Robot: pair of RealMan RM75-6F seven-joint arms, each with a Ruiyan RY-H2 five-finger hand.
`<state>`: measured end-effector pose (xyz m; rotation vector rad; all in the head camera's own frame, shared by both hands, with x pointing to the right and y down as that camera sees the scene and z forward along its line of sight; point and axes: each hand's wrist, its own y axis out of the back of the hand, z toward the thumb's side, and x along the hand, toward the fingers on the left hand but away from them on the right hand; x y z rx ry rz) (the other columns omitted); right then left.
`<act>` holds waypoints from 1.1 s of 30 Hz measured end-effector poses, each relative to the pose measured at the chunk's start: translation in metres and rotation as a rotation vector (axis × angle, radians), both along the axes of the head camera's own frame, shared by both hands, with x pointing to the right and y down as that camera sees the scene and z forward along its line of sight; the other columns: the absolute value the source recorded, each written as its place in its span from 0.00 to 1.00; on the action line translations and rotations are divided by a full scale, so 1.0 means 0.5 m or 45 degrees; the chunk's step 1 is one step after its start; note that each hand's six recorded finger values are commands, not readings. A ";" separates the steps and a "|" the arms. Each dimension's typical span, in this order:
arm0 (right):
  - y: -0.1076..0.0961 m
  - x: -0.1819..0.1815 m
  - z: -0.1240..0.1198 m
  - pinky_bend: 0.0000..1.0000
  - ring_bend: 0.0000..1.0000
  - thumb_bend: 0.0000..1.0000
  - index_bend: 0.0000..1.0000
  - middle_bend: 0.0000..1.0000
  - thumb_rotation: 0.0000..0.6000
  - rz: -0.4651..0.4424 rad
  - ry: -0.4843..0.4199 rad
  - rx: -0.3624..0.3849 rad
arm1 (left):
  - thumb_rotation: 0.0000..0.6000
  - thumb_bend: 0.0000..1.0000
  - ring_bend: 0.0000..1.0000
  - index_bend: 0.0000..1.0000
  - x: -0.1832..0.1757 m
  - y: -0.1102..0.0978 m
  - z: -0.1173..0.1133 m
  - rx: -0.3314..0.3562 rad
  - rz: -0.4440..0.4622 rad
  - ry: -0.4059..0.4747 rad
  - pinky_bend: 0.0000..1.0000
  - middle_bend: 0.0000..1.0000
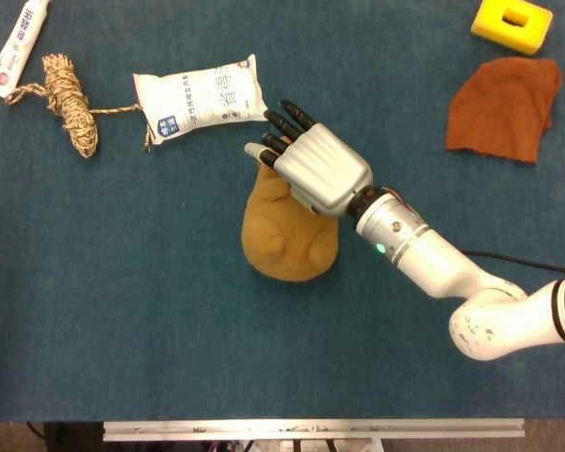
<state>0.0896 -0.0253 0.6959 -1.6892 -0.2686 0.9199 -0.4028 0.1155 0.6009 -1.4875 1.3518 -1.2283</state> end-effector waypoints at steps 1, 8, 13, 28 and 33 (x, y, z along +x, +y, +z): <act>0.002 -0.002 0.000 0.00 0.03 0.31 0.24 0.26 1.00 -0.004 0.000 -0.002 | 1.00 0.17 0.09 0.25 0.000 0.001 -0.001 0.002 -0.001 0.001 0.14 0.20; 0.016 -0.014 0.005 0.00 0.03 0.32 0.45 0.29 1.00 -0.019 0.003 -0.014 | 1.00 0.17 0.09 0.25 -0.005 0.005 -0.005 0.010 -0.010 -0.002 0.14 0.20; 0.015 -0.014 0.010 0.00 0.04 0.33 0.61 0.34 1.00 -0.004 0.015 -0.018 | 1.00 0.17 0.09 0.25 -0.005 0.006 -0.008 0.016 -0.012 0.001 0.14 0.20; 0.005 0.012 -0.006 0.00 0.07 0.31 0.02 0.24 1.00 -0.002 -0.007 0.000 | 1.00 0.17 0.09 0.25 0.003 0.000 -0.009 0.040 0.017 -0.002 0.14 0.20; -0.003 0.042 -0.031 0.00 0.06 0.31 0.00 0.22 1.00 0.021 -0.012 0.036 | 1.00 0.17 0.09 0.25 0.004 -0.005 -0.007 0.040 0.023 -0.001 0.14 0.20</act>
